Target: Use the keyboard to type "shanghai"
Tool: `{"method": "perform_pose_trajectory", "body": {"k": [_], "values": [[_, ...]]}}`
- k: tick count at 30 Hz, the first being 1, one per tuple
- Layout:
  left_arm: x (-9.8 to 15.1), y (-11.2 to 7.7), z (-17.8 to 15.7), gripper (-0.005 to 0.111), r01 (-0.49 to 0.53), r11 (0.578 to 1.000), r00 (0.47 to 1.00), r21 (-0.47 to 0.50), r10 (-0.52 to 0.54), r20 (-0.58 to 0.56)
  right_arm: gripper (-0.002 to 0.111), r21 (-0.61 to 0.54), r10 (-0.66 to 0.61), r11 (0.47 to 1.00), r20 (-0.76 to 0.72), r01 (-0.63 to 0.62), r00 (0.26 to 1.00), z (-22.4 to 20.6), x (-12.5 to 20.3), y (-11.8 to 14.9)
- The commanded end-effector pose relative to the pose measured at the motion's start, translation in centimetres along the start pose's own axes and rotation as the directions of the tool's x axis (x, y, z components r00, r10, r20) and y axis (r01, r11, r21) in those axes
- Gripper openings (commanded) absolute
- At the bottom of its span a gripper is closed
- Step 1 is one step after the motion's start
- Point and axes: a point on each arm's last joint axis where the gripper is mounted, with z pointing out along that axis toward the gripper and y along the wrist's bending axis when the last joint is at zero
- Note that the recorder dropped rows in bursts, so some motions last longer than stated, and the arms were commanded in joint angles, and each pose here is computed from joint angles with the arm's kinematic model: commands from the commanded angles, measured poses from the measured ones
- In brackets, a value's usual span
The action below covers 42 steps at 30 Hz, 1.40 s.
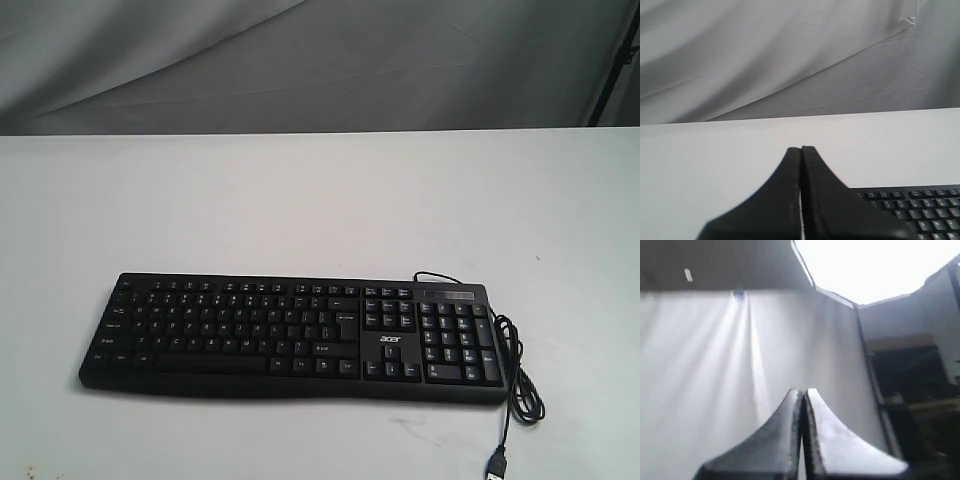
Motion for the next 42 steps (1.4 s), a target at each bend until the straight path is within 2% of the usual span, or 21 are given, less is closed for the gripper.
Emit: {"method": "perform_pose_trajectory", "body": {"k": [1,4,8,10,11,14,17,18,20,22,24,25,28,29,32,33,34,35,36,39,42], "values": [[0.0,0.0,0.0,0.0,0.002,1.0,1.0,0.007,-0.002,0.007,0.0,-0.185,0.339,0.934,0.194,-0.305,0.921,0.3,-3.1,1.1],[0.0,0.0,0.0,0.0,0.002,1.0,1.0,0.007,-0.002,0.007,0.0,-0.269,0.218,0.95,0.201,-0.16,0.955,1.9,-5.4,2.4],[0.0,0.0,0.0,0.0,0.002,1.0,1.0,0.007,-0.002,0.007,0.0,-0.264,0.173,0.956,0.146,-0.13,0.974,6.9,-8.4,2.8],[0.0,0.0,0.0,0.0,0.002,1.0,1.0,0.007,-0.002,0.007,0.0,-0.186,0.094,0.978,0.0,-0.093,0.996,11.2,-9.0,2.5],[0.0,0.0,0.0,0.0,0.002,1.0,1.0,0.007,-0.002,0.007,0.0,-0.114,-0.005,0.993,-0.161,-0.014,0.987,15.8,-8.9,2.0],[0.0,0.0,0.0,0.0,0.002,1.0,1.0,0.007,-0.002,0.007,0.0,-0.011,-0.123,0.992,-0.378,0.129,0.918,21.8,-7.9,0.5],[0.0,0.0,0.0,0.0,0.002,1.0,1.0,0.007,-0.002,0.007,0.0,0.075,-0.193,0.949,-0.63,0.306,0.752,26.5,-5.8,-1.2],[0.0,0.0,0.0,0.0,0.002,1.0,1.0,0.007,-0.002,0.007,0.0,0.059,-0.223,0.924,-0.72,0.378,0.657,27.8,-4.8,-1.5],[0.0,0.0,0.0,0.0,0.002,1.0,1.0,0.007,-0.002,0.007,0.0,-0.061,-0.298,0.885,-0.835,0.461,0.463,29.9,-3.1,-1.5],[0.0,0.0,0.0,0.0,0.002,1.0,1.0,0.007,-0.002,0.007,0.0,-0.273,-0.388,0.885,-0.881,0.378,0.273,31.2,-0.1,-0.5],[0.0,0.0,0.0,0.0,0.002,1.0,1.0,0.007,-0.002,0.007,0.0,-0.422,-0.444,0.895,-0.871,0.144,0.209,31.6,2.7,1.4],[0.0,0.0,0.0,0.0,0.002,1.0,1.0,0.007,-0.002,0.007,0.0,-0.498,-0.479,0.867,-0.848,-0.03,0.228,31.8,4.2,2.9],[0.0,0.0,0.0,0.0,0.002,1.0,1.0,0.007,-0.002,0.007,0.0,-0.561,-0.468,0.77,-0.82,-0.304,0.329,32.2,7.3,6.9],[0.0,0.0,0.0,0.0,0.002,1.0,1.0,0.007,-0.002,0.007,0.0,-0.577,-0.477,0.746,-0.811,-0.333,0.338,32.1,8.2,8.1],[0.0,0.0,0.0,0.0,0.002,1.0,1.0,0.007,-0.002,0.007,0.0,-0.738,-0.644,0.577,-0.675,-0.349,0.362,29.6,13.1,18.0],[0.0,0.0,0.0,0.0,0.002,1.0,1.0,0.007,-0.002,0.007,0.0,-0.755,-0.657,0.55,-0.655,-0.356,0.374,29.0,13.8,19.7],[0.0,0.0,0.0,0.0,0.002,1.0,1.0,0.007,-0.002,0.007,0.0,-0.802,-0.701,0.459,-0.591,-0.381,0.399,27.1,15.0,24.0],[0.0,0.0,0.0,0.0,0.002,1.0,1.0,0.007,-0.002,0.007,0.0,-0.815,-0.72,0.421,-0.567,-0.398,0.401,26.4,15.5,25.6],[0.0,0.0,0.0,0.0,0.002,1.0,1.0,0.007,-0.002,0.007,0.0,-0.831,-0.756,0.334,-0.518,-0.444,0.401,24.6,16.6,29.3],[0.0,0.0,0.0,0.0,0.002,1.0,1.0,0.007,-0.002,0.007,0.0,-0.837,-0.789,0.234,-0.461,-0.496,0.406,21.1,18.9,36.3],[0.0,0.0,0.0,0.0,0.002,1.0,1.0,0.007,-0.002,0.007,0.0,-0.87,-0.84,0.124,-0.348,-0.477,0.416,17.4,20.7,39.9]]}}
